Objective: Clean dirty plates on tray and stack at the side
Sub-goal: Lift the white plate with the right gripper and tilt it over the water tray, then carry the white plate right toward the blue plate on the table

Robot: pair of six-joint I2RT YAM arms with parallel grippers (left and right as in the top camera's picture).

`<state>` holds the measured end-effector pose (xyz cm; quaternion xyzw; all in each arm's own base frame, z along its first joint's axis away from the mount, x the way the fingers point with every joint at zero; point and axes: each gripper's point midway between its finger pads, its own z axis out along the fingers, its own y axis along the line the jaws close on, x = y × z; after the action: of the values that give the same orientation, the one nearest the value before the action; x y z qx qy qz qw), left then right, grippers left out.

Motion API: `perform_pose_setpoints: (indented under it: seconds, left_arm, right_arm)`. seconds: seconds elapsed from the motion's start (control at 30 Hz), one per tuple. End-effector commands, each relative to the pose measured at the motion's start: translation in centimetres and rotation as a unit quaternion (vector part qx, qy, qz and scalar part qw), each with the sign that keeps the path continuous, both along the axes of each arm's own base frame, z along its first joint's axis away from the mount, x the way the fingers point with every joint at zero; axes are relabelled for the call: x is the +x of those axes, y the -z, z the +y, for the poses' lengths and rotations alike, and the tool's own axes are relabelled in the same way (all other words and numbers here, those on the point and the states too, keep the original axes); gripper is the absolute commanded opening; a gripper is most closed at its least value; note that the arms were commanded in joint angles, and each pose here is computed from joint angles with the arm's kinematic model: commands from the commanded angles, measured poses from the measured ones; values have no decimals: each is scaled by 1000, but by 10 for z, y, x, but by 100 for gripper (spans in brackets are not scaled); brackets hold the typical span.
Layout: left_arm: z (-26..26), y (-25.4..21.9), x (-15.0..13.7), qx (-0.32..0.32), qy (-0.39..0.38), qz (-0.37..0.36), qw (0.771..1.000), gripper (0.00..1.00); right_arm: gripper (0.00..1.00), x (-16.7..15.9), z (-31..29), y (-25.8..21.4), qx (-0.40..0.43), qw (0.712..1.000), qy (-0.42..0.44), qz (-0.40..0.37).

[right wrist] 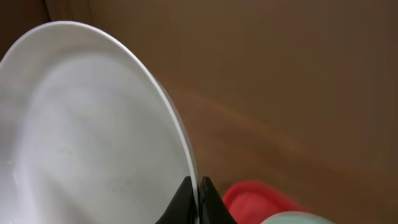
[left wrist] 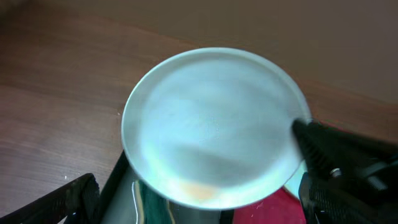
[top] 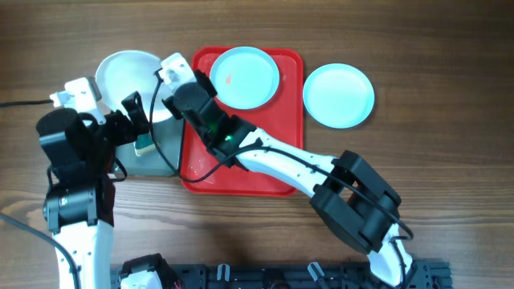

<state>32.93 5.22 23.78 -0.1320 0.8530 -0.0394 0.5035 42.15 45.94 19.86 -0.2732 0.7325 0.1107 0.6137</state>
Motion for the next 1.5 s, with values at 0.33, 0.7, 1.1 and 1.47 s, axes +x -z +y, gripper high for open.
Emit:
perform_pose_setpoints:
  seconds: [0.33, 0.7, 1.1, 1.47]
  left_arm:
    - [3, 55, 18, -22, 4, 83, 996, 100]
    - [4, 75, 22, -29, 4, 113, 993, 100]
    - [4, 74, 23, -28, 4, 109, 994, 100]
    - [5, 70, 26, -26, 4, 99, 995, 100]
  right_arm:
    - [4, 8, 3, -54, -106, 978, -7, -178]
    - [4, 8, 3, -56, -104, 978, -7, -181]
    - [4, 15, -6, -9, -24, 999, -3, -30]
    - [4, 8, -14, 33, 4, 996, -1, 93]
